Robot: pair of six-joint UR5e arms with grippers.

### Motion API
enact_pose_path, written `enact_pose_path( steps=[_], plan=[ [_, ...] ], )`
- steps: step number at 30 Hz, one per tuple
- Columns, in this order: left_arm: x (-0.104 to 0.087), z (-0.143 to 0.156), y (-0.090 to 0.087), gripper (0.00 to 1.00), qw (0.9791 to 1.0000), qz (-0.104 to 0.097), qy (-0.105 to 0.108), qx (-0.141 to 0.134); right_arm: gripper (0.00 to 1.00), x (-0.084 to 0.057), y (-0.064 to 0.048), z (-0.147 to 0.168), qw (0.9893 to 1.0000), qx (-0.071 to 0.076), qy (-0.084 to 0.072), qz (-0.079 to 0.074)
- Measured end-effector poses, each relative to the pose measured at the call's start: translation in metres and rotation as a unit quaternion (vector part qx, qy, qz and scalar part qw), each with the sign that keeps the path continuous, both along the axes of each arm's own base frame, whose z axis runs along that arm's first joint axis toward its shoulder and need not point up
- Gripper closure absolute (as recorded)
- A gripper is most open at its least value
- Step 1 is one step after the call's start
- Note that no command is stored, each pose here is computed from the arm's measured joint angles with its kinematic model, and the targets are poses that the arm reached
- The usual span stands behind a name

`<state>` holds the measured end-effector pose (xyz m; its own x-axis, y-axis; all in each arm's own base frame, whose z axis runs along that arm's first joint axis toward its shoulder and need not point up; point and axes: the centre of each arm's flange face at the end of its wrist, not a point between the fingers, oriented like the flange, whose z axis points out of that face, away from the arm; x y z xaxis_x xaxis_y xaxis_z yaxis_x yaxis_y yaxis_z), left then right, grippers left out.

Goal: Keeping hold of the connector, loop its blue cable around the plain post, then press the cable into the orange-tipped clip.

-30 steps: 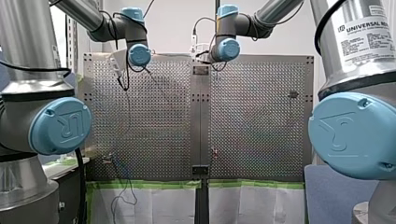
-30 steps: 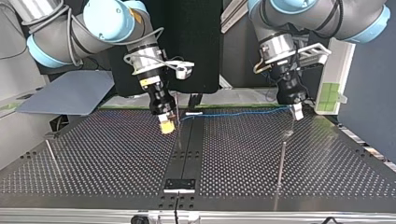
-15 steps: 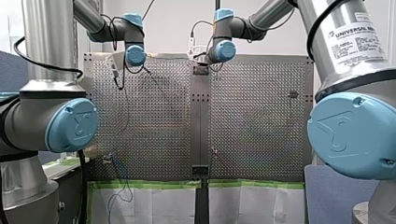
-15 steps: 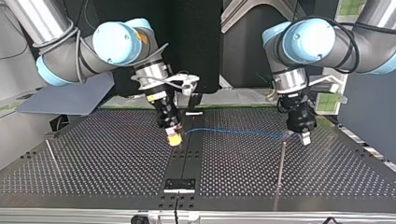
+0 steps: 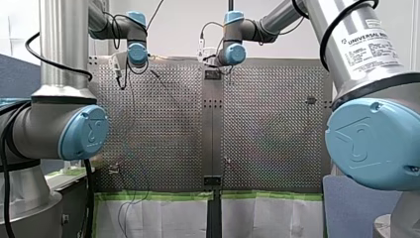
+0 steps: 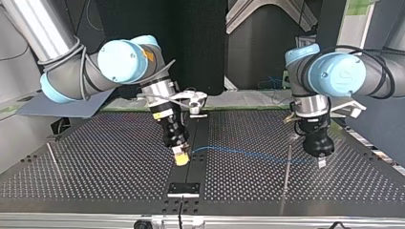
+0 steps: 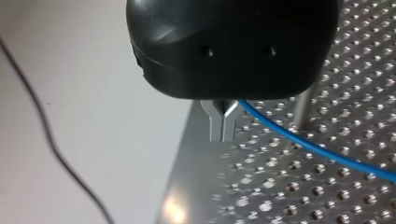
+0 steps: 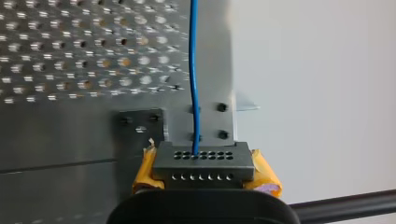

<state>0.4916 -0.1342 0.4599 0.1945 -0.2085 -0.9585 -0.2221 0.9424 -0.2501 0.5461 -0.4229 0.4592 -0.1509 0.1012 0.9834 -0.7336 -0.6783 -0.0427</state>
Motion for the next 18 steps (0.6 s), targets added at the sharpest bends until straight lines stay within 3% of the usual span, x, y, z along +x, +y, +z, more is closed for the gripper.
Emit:
enact_pose_path(
  steps=[3, 7, 13, 18],
  plan=[
    [0.011, 0.000, 0.000, 1.00, 0.9999, -0.010, 0.008, 0.001, 1.00, 0.001, -0.005, 0.012, 0.9999, -0.011, -0.009, -0.003],
    [0.021, 0.008, 0.000, 1.00, 0.9999, -0.013, 0.002, 0.001, 1.00, 0.003, -0.012, 0.024, 0.9996, -0.022, -0.018, -0.007],
    [0.039, 0.020, 0.017, 1.00, 0.9998, 0.008, -0.013, -0.009, 1.00, 0.007, -0.018, 0.033, 0.9992, -0.032, -0.021, -0.013],
    [0.046, 0.040, 0.025, 1.00, 0.9992, 0.015, -0.035, -0.014, 1.00, 0.010, -0.021, 0.026, 0.9994, -0.029, -0.013, -0.017]
  ],
)
